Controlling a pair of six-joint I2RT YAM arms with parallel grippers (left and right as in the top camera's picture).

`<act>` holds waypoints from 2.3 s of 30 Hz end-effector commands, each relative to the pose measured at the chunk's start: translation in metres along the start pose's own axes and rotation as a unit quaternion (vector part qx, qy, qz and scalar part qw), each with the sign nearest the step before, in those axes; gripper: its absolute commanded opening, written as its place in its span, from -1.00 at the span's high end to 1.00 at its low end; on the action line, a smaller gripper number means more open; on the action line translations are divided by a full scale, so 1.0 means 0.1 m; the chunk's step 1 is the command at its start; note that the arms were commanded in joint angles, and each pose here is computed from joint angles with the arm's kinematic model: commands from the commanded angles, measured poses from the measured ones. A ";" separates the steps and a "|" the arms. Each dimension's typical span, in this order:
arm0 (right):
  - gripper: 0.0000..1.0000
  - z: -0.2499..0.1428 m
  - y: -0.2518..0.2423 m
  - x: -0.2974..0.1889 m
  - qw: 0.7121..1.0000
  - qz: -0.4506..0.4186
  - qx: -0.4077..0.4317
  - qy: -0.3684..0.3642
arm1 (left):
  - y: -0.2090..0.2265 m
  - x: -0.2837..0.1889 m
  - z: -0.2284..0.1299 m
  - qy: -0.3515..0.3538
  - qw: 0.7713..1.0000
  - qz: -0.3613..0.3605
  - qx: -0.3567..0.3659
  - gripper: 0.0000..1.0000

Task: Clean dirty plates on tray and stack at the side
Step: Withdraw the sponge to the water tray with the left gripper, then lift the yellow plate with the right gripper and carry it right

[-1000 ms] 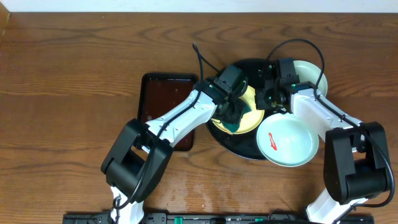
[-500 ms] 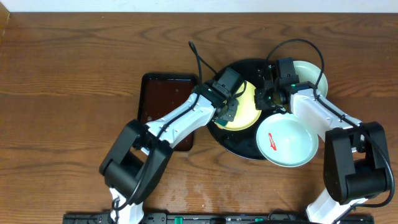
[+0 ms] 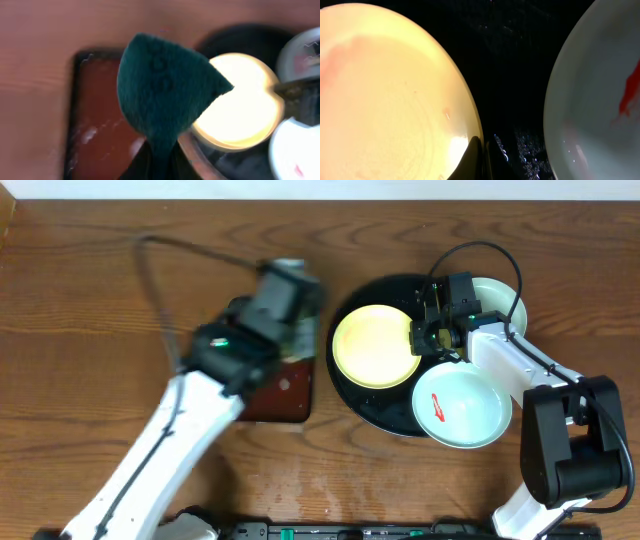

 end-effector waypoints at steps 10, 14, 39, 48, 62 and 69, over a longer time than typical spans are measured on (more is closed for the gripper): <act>0.98 0.43 0.21 -0.46 0.999 0.042 0.013 0.005 | 0.94 -0.39 -0.52 0.118 0.980 0.107 -0.117 0.80; 0.98 0.59 0.35 -0.71 0.998 0.056 0.008 0.004 | 1.12 -0.36 -0.57 0.128 0.972 0.126 -0.148 0.76; 0.98 0.33 2.10 -1.11 0.958 -0.109 -0.166 -0.205 | 1.29 -0.26 -0.69 0.146 0.965 0.150 -0.160 0.73; 0.98 0.19 2.64 -1.44 0.857 -0.249 -0.265 -0.365 | 1.32 -0.27 -0.70 0.145 0.961 0.168 -0.168 0.72; 0.98 0.20 2.80 -1.56 0.829 -0.262 -0.297 -0.394 | 1.32 -0.27 -0.70 0.145 0.960 0.168 -0.168 0.70; 0.98 0.12 2.78 -1.38 0.870 -0.191 -0.288 -0.352 | 1.32 -0.27 -0.70 0.145 0.960 0.168 -0.168 0.69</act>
Point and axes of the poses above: each gripper's point midway between its finger pads, its own x axis out along the fingers, its own y axis along the line the jaws close on, z = x × y, the point moved 7 cm from there along -x, back along the fingers, and after that the axes turned 10 degrees about x, right-handed, at the moved point
